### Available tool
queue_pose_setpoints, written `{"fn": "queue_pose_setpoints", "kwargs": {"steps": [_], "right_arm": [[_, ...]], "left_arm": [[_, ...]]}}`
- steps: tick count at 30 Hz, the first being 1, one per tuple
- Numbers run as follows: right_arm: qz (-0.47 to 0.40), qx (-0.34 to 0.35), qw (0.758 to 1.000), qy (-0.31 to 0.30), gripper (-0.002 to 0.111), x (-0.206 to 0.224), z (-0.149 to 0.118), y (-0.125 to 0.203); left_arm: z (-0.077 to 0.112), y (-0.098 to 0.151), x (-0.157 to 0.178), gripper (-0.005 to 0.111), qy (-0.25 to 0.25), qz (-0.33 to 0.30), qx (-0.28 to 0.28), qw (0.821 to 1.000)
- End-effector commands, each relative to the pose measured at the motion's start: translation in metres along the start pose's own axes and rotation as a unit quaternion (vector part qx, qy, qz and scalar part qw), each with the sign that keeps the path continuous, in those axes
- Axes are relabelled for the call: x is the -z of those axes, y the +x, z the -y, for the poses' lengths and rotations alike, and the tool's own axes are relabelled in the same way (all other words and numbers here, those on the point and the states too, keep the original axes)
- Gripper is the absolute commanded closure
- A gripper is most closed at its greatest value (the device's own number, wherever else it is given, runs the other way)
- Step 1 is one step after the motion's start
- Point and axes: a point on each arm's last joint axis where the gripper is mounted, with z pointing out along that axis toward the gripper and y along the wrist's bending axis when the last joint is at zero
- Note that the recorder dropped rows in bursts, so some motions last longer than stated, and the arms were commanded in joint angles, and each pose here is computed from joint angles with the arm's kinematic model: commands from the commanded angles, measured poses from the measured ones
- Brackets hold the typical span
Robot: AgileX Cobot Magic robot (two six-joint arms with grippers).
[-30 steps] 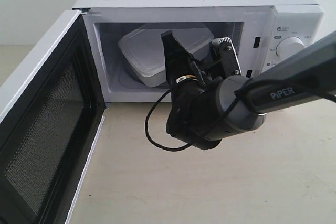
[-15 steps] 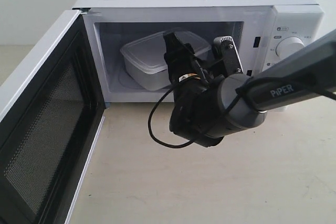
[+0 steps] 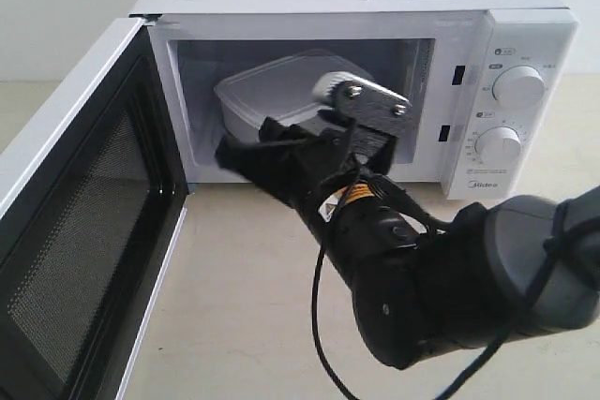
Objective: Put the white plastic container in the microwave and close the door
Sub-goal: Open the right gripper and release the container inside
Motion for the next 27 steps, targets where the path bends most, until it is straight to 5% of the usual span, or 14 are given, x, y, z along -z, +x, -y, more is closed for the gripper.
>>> {"fn": "queue_pose_setpoints", "kwargs": {"steps": [1,27], "right_arm": [[-0.071,0.227,0.971,-0.025,0.103,0.006,-0.003,0.011],[-0.059,0.179,0.980,0.070,0.108,-0.081,0.031,0.017]], "left_arm": [[0.000,0.001,-0.001,0.102,-0.002,-0.001,0.006,1.000],[0.000,0.001,-0.001,0.102,-0.002,-0.001,0.006,1.000]]}}
